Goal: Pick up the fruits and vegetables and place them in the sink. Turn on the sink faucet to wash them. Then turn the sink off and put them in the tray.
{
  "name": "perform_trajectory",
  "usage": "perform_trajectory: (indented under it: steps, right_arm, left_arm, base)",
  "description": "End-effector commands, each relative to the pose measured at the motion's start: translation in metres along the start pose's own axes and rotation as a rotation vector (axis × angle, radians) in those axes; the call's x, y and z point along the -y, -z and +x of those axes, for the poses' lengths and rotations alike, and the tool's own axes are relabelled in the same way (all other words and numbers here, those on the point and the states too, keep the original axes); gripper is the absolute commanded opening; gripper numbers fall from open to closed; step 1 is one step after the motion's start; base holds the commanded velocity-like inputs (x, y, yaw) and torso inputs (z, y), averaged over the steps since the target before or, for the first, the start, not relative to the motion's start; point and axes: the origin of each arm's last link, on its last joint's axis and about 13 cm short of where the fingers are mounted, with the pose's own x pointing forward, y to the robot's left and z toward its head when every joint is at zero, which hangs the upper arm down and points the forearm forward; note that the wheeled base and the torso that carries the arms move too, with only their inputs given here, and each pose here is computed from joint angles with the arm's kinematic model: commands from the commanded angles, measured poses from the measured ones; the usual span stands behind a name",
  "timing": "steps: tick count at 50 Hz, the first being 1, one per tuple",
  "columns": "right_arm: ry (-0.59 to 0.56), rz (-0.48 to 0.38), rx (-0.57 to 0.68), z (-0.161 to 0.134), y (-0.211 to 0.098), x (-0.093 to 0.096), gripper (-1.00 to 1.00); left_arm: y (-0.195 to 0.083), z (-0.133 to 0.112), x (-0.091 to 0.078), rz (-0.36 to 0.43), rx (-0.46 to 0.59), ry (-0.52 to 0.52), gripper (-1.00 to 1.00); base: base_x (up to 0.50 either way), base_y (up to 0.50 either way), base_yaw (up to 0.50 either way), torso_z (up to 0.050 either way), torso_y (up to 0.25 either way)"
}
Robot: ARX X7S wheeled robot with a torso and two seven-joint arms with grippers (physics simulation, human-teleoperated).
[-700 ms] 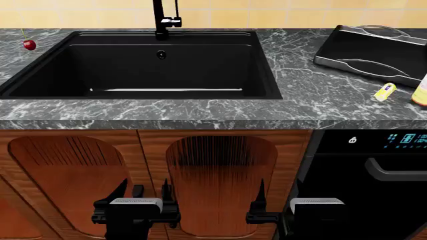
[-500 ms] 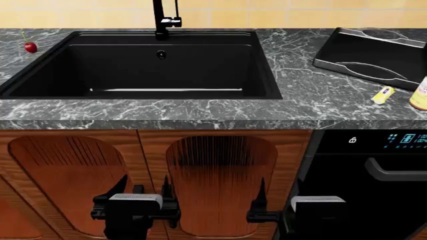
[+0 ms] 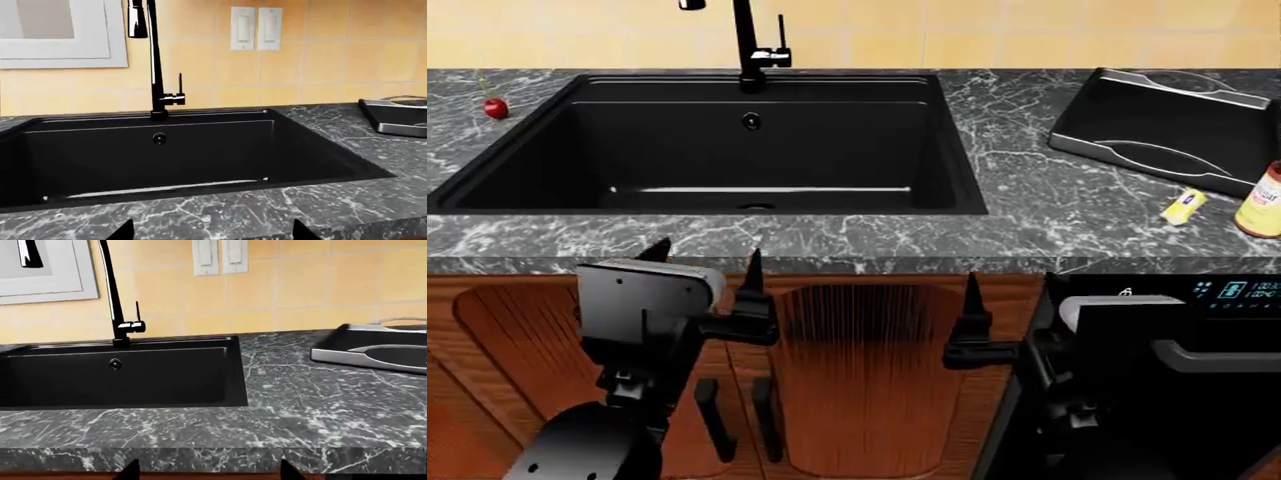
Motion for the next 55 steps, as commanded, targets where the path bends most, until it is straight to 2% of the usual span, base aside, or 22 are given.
perform_trajectory:
  steps: [1, 7, 10, 23, 35, 48, 55]
  right_arm:
    - [-0.113, -0.017, 0.051, 0.003, -0.055, -0.001, 1.0]
    - [-0.177, -0.015, 0.053, 0.007, -0.069, -0.002, 1.0]
    - [-0.191, -0.013, 0.05, 0.008, -0.075, -0.002, 1.0]
    - [-0.227, -0.015, 0.064, 0.009, -0.106, -0.003, 1.0]
    - [-0.277, -0.014, 0.058, 0.011, -0.115, -0.007, 1.0]
    - [-0.301, -0.017, 0.066, 0.015, -0.122, -0.01, 1.0]
    - [-0.291, -0.022, 0.071, 0.016, -0.124, -0.011, 1.0]
  left_arm:
    - [-0.057, -0.003, -0.009, 0.082, 0.004, 0.068, 1.0]
    - [-0.08, -0.002, -0.017, 0.099, 0.02, 0.07, 1.0]
    - [-0.092, -0.001, -0.024, 0.091, 0.067, 0.047, 1.0]
    - [-0.116, -0.001, -0.037, 0.085, 0.066, 0.02, 1.0]
    - [-0.116, -0.002, -0.033, 0.107, 0.039, 0.046, 1.0]
    - [-0.117, -0.005, -0.04, 0.116, 0.037, 0.027, 1.0]
    - [-0.115, -0.006, -0.042, 0.127, 0.022, 0.019, 1.0]
  base:
    - [0.0, 0.04, 0.0, 0.05, 0.08]
    - [0.07, 0.18, 0.25, 0.05, 0.072]
    - [0.09, 0.0, 0.5, 0.05, 0.064]
    - [0.09, 0.01, 0.5, 0.05, 0.063]
    - [0.09, 0.01, 0.5, 0.05, 0.063]
    - [0.09, 0.02, 0.5, 0.05, 0.063]
    - [0.08, 0.54, 0.0, 0.041, 0.031]
